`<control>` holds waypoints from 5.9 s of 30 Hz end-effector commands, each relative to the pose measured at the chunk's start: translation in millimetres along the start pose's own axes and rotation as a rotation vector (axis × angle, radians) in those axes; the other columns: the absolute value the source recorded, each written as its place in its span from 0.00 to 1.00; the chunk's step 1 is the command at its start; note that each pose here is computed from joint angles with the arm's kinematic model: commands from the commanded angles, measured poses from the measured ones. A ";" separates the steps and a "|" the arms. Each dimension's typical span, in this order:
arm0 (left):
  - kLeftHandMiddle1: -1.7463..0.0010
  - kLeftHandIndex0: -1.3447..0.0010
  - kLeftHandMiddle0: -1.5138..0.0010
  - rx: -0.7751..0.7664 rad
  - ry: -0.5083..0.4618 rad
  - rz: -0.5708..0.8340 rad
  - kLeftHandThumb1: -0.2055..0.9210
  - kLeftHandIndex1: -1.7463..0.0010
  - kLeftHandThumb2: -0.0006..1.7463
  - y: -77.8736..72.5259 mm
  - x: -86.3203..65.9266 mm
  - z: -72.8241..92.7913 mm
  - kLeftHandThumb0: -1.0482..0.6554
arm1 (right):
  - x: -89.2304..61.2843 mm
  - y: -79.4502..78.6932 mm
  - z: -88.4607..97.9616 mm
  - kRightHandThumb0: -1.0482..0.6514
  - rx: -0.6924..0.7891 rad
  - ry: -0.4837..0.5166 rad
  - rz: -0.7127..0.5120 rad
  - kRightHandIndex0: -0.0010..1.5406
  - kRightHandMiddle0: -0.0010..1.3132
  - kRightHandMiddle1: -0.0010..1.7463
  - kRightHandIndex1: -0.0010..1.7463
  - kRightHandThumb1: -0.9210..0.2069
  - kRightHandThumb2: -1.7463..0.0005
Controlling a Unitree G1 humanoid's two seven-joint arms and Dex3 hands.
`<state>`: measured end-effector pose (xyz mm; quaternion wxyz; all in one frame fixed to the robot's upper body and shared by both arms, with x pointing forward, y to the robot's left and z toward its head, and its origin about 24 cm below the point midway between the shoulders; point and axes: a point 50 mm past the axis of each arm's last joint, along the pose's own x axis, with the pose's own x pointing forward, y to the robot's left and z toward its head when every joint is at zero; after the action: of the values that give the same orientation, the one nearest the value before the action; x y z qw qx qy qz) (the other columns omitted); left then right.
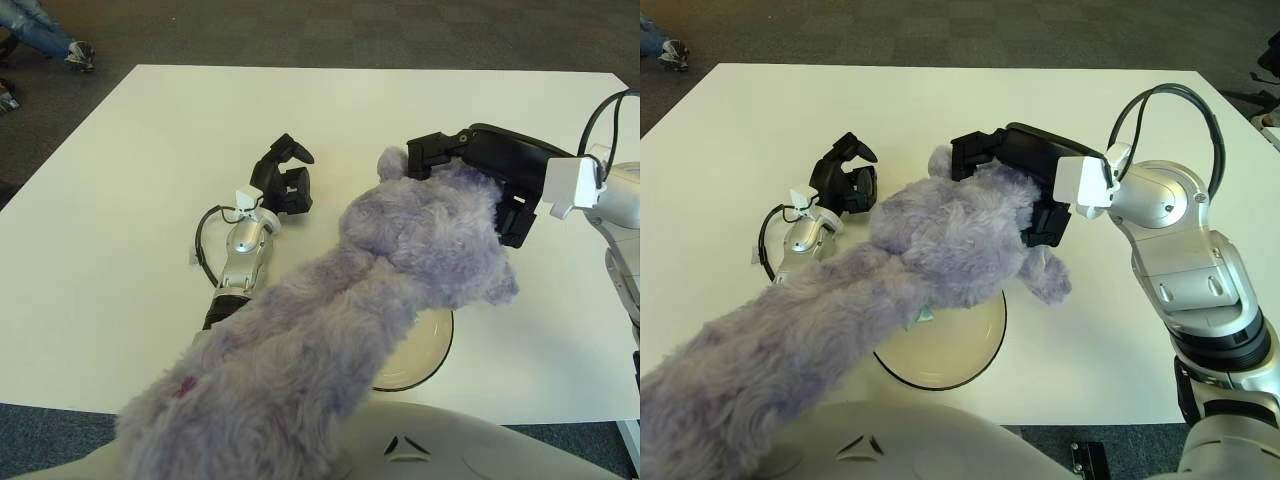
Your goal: Put the doll into the plate.
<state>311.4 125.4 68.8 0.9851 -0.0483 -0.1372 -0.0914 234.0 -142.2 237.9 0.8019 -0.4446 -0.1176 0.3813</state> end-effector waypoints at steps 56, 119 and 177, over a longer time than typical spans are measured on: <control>0.00 0.58 0.19 0.024 -0.020 -0.001 0.52 0.00 0.71 -2.9 -2.4 -0.8 0.35 | -17.5 9.3 8.4 0.45 -0.305 -0.044 0.016 0.07 0.00 0.52 0.23 0.59 0.33; 0.00 0.59 0.19 0.012 -0.004 -0.011 0.53 0.00 0.70 -2.5 -2.0 -1.1 0.35 | 8.0 25.9 -29.6 0.25 -0.557 0.177 -0.013 0.00 0.00 0.36 0.37 0.42 0.51; 0.00 0.59 0.20 0.012 -0.007 0.003 0.53 0.00 0.70 -2.4 -2.1 -0.8 0.35 | 7.6 38.8 -43.1 0.40 -0.371 0.239 -0.085 0.09 0.29 0.89 1.00 0.42 0.44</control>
<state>310.3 121.0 70.8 0.9834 -0.0391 -0.1491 -0.0954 243.8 -147.9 172.5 0.7333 -0.6129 -0.1059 0.2746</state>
